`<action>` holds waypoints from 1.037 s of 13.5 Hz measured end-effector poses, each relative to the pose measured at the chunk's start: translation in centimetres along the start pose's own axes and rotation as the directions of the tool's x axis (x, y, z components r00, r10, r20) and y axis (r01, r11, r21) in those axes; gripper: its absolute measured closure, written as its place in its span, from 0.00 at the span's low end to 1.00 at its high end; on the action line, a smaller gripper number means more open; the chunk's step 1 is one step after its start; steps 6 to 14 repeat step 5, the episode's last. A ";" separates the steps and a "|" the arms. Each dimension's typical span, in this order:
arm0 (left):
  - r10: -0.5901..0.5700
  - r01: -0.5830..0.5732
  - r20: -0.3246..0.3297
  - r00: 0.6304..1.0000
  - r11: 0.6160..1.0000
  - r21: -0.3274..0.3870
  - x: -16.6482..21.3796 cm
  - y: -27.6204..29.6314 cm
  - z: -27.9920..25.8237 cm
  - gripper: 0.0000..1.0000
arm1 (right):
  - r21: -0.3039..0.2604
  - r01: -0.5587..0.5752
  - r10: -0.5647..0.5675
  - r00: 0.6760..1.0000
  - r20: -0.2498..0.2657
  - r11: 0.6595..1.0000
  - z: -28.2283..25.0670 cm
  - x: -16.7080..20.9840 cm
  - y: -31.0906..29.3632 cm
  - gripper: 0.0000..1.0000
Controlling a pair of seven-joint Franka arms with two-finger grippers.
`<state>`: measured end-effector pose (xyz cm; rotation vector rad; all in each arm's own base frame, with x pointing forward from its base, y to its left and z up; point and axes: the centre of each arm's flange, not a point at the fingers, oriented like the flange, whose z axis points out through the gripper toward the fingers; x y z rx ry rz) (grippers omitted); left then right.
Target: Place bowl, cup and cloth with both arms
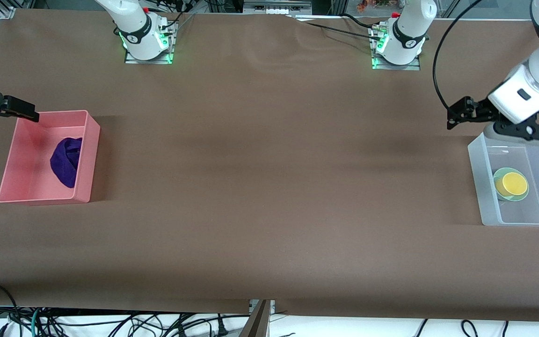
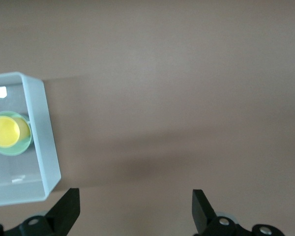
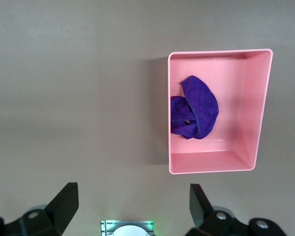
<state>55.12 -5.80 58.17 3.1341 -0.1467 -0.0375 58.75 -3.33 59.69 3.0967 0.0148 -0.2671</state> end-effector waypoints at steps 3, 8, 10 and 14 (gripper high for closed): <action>-0.028 0.028 -0.003 1.000 1.000 0.003 -1.3 -0.3 0.0 0.00 | 0.000 0.000 0.000 1.000 0.000 1.000 0.0 0.0 0.0 0.00; -0.032 0.032 0.005 0.999 0.999 0.003 -1.3 -0.5 0.6 0.00 | 0.000 0.000 0.000 1.000 0.000 1.000 0.0 0.0 0.0 0.00; -0.032 0.032 0.005 0.999 0.999 0.003 -1.3 -0.5 0.6 0.00 | 0.000 0.000 0.000 1.000 0.000 1.000 0.0 0.0 0.0 0.00; -0.032 0.032 0.005 0.999 0.999 0.003 -1.3 -0.5 0.6 0.00 | 0.000 0.000 0.000 1.000 0.000 1.000 0.0 0.0 0.0 0.00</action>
